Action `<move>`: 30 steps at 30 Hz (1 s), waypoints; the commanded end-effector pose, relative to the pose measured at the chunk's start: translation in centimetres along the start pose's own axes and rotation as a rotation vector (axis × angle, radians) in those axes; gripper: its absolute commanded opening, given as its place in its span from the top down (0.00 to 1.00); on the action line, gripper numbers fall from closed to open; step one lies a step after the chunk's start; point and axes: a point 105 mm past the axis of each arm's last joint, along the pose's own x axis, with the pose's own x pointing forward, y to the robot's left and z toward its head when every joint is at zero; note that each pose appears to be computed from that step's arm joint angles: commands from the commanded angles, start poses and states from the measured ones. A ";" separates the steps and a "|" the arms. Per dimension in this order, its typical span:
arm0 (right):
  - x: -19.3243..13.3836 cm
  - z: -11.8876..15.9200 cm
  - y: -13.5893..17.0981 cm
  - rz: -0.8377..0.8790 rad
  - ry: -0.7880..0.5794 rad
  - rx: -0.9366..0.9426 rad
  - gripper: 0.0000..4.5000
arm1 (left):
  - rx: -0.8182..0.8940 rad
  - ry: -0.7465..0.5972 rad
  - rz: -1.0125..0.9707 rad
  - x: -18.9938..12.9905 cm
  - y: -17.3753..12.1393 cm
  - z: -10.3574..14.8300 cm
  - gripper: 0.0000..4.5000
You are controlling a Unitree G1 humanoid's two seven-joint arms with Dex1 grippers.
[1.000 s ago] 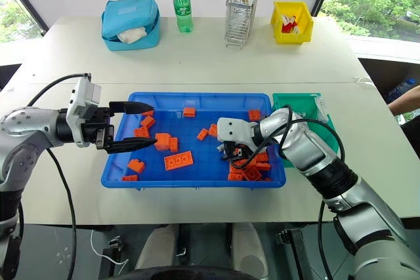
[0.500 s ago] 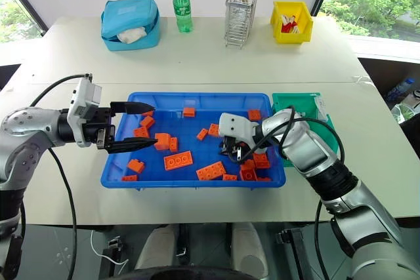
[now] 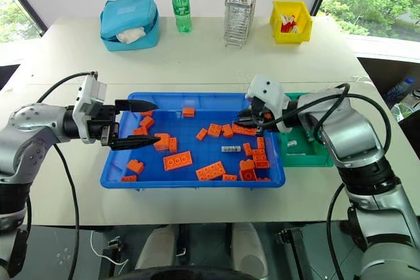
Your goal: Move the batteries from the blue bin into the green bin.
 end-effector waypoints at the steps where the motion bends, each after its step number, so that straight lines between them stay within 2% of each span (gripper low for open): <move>1: 0.6 -0.2 0.7 -0.004 0.022 -0.097 0.40 | 0.048 -0.012 -0.007 0.1 0.1 0.9 0.00; 4: 1.7 -1.6 1.7 0.043 0.059 -0.115 0.40 | 0.049 -0.011 -0.007 0.0 0.0 0.9 0.00; 14: 4.1 -4.5 2.4 0.086 0.127 -0.118 0.40 | 0.048 -0.001 0.010 -0.6 -0.2 1.0 0.00; 17: 4.3 -5.1 2.5 0.092 0.136 -0.124 0.60 | 0.048 -0.001 0.013 -0.6 -0.2 1.0 0.00; 20: 4.1 -3.8 2.4 0.088 0.091 -0.104 0.96 | 0.047 -0.002 0.016 -0.6 -0.2 1.0 0.00; 21: 3.9 -3.4 2.3 0.083 0.075 -0.097 0.99 | 0.047 -0.002 0.016 -0.6 -0.2 1.0 0.00; 25: 2.0 -0.5 1.6 0.047 -0.012 -0.054 0.99 | 0.044 -0.005 0.017 -0.5 -0.1 0.9 0.00; 30: -4.4 3.0 -2.4 -0.147 -0.126 0.044 0.99 | 0.034 -0.005 0.021 -0.6 0.1 0.6 0.00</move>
